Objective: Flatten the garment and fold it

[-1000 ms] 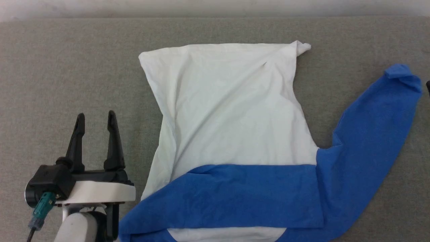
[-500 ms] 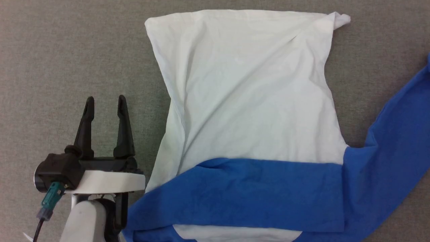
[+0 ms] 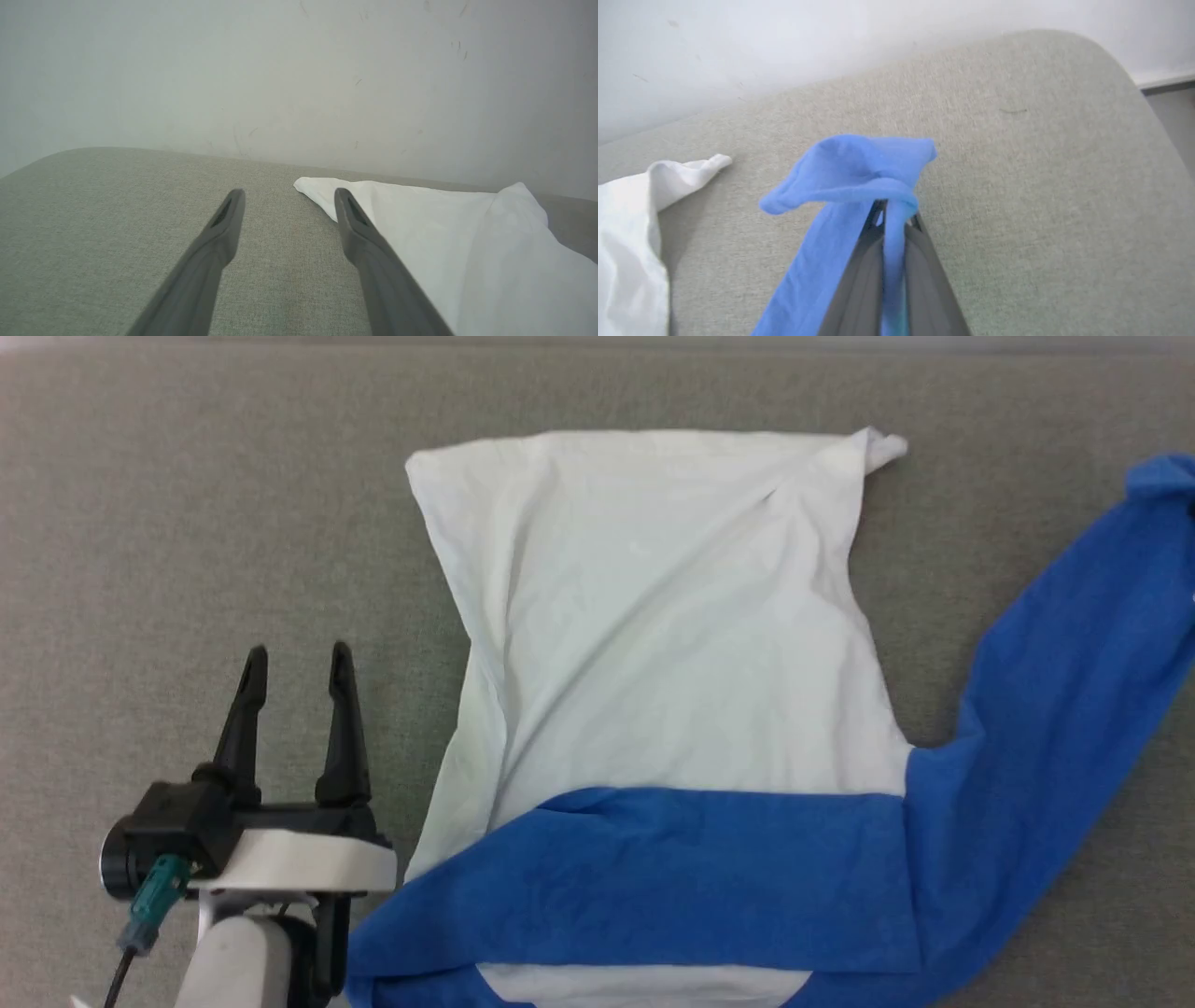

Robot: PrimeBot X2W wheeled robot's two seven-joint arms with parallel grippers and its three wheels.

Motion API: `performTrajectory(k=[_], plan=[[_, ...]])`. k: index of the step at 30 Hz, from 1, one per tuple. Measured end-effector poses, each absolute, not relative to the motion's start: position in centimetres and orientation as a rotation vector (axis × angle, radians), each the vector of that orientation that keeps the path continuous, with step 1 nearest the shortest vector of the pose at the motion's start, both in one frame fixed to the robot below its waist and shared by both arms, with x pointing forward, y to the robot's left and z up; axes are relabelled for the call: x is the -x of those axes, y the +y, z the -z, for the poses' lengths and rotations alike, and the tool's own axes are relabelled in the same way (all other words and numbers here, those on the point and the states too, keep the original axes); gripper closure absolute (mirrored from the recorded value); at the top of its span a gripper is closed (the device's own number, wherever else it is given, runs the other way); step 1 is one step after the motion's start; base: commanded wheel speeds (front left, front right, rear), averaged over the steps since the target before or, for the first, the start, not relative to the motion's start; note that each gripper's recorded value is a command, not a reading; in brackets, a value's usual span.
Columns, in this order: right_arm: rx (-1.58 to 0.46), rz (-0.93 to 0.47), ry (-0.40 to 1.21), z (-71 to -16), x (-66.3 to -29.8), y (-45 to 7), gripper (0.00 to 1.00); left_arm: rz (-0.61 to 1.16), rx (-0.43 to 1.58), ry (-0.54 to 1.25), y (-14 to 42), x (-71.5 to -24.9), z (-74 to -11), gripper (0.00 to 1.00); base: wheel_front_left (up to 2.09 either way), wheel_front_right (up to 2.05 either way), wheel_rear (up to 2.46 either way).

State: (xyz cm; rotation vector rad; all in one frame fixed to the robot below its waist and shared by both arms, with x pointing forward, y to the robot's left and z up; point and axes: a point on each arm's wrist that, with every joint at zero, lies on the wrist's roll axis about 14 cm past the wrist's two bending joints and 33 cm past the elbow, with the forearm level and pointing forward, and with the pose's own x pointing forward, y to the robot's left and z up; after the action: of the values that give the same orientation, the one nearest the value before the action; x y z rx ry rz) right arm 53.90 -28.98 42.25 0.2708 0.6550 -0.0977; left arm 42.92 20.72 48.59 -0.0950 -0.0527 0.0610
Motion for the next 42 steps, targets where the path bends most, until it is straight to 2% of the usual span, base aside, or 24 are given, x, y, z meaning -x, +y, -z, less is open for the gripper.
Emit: performTrajectory(k=[3, 7, 16, 24, 33, 34, 35, 36, 37, 40, 42], plan=[[-0.225, 0.037, 0.549, -46.2, -54.5, -27.7, 1.0, -0.069, 0.094, -0.05, 21.0, -41.9, -48.8, 0.0, 0.0, 0.0, 0.0], [-0.18, -0.069, 0.46, -49.9, -53.6, -24.5, 1.0, -0.065, 0.09, -0.061, 21.0, -40.8, -49.6, 0.0, 0.0, 0.0, 0.0], [-0.203, -0.442, 0.382, -54.3, -47.6, -10.8, 1.0, -0.04, 0.073, -0.117, 20.8, -39.2, -52.7, 0.0, 0.0, 0.0, 0.0], [-0.336, -0.704, 0.452, -53.2, -41.8, 0.4, 1.0, -0.025, 0.074, -0.143, 20.5, -38.0, -54.2, 0.0, 0.0, 0.0, 0.0], [-0.388, -0.873, 0.593, -47.8, -36.9, 7.3, 1.0, -0.051, 0.088, -0.119, 21.2, -37.0, -53.4, 0.0, 0.0, 0.0, 0.0], [-0.382, -0.879, 0.606, -47.0, -36.5, 7.6, 0.85, -0.05, 0.09, -0.116, 21.2, -37.0, -53.2, 0.0, 0.0, 0.0, 0.0], [-0.387, -0.89, 0.631, -46.2, -35.9, 8.0, 0.85, -0.051, 0.09, -0.111, 21.2, -37.1, -53.0, 0.0, 0.0, 0.0, 0.0], [-0.388, -0.901, 0.665, -45.3, -35.2, 8.4, 0.53, -0.051, 0.092, -0.107, 21.1, -37.3, -52.9, 0.0, 0.0, 0.0, 0.0], [-0.372, -0.911, 0.687, -44.4, -34.6, 8.7, 0.0, -0.051, 0.094, -0.107, 21.1, -37.5, -52.8, 0.0, 0.0, 0.0, 0.0], [-0.366, -0.939, 0.701, -43.5, -33.5, 9.4, 0.0, -0.052, 0.097, -0.102, 21.0, -37.8, -52.4, 0.0, 0.0, 0.0, 0.0], [-0.361, -0.955, 0.653, -44.1, -33.7, 9.8, 0.0, -0.051, 0.096, -0.098, 21.0, -37.9, -52.2, 0.0, 0.0, 0.0, 0.0]])
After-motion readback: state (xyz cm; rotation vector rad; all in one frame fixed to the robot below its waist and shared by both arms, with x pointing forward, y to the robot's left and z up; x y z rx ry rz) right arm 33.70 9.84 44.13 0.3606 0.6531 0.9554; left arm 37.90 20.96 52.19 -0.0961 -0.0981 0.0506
